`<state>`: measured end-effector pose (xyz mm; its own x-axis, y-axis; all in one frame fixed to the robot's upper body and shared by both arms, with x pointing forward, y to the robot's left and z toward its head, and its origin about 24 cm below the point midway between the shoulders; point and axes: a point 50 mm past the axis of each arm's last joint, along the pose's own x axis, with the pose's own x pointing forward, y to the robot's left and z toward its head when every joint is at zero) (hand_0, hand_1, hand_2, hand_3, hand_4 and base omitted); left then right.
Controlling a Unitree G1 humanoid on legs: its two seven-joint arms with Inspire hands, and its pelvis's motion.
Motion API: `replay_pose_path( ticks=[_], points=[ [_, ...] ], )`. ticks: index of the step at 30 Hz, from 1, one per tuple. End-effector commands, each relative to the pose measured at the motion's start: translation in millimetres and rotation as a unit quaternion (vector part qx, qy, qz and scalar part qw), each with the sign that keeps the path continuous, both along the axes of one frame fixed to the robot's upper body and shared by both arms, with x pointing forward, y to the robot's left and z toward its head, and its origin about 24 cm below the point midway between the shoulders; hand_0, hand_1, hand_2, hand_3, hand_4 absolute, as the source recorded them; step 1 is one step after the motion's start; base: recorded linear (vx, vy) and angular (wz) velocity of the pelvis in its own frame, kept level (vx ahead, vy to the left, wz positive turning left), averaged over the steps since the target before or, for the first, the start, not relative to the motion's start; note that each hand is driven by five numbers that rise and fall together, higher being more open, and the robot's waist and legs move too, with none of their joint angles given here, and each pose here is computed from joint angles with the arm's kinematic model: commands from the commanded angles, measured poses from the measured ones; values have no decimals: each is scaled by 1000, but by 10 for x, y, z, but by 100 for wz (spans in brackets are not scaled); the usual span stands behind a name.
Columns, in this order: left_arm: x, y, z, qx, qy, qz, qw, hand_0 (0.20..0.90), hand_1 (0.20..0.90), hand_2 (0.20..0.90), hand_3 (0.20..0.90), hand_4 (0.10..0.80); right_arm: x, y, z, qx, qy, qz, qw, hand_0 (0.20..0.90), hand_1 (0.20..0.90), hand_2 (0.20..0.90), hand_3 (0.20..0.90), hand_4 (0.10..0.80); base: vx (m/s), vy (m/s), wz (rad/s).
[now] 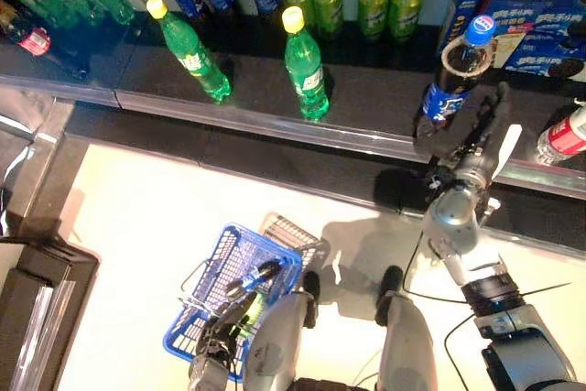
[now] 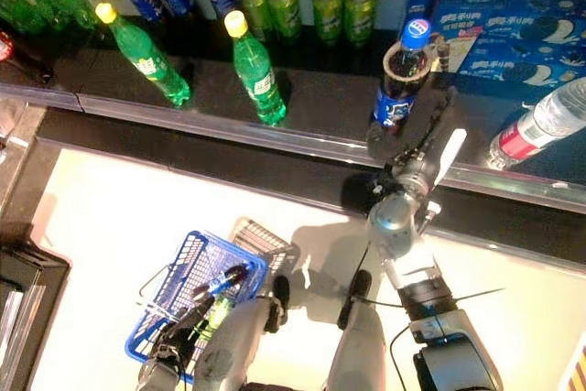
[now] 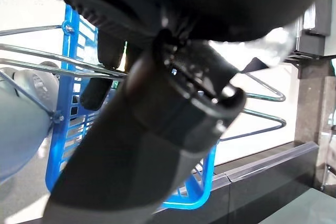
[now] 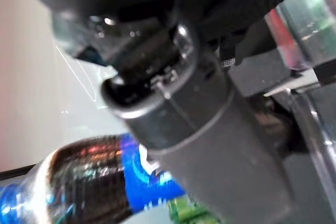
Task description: Pick up the drink and place into the basket.
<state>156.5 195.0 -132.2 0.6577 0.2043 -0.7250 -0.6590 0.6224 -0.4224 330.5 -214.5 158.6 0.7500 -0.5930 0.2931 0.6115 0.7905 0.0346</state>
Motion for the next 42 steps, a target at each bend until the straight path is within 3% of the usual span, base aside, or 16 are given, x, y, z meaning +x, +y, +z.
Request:
replay_pose_path(
  ticks=[1, 21, 22, 23, 42],
  points=[
    [-22, 204, 180, 36, -79, -17, 996, 300, 300, 300, 200, 100, -34, 48, 924, -30, -180, 6, 983, 900, 900, 900, 900, 800, 0, 0, 0],
    [181, 252, 321, 37, -106, -25, 993, 300, 300, 300, 200, 100, 86, -59, 1408, -48, -207, -8, 977, 900, 900, 900, 900, 800, 2, 0, 0],
    [183, 257, 324, 38, -106, -26, 993, 300, 300, 300, 200, 100, 91, -77, 1423, -43, -208, -11, 977, 549, 549, 549, 491, 391, 0, 0, 0],
    [182, 262, 324, 38, -105, -26, 993, 300, 300, 300, 200, 100, 96, -93, 1432, -40, -208, -15, 977, 300, 300, 300, 200, 100, 0, 0, 0],
    [218, 267, 344, 31, -111, -22, 993, 300, 300, 300, 200, 100, 97, -283, 1440, -33, -208, -36, 977, 300, 300, 300, 200, 100, -3, 2, 1]
  ],
)
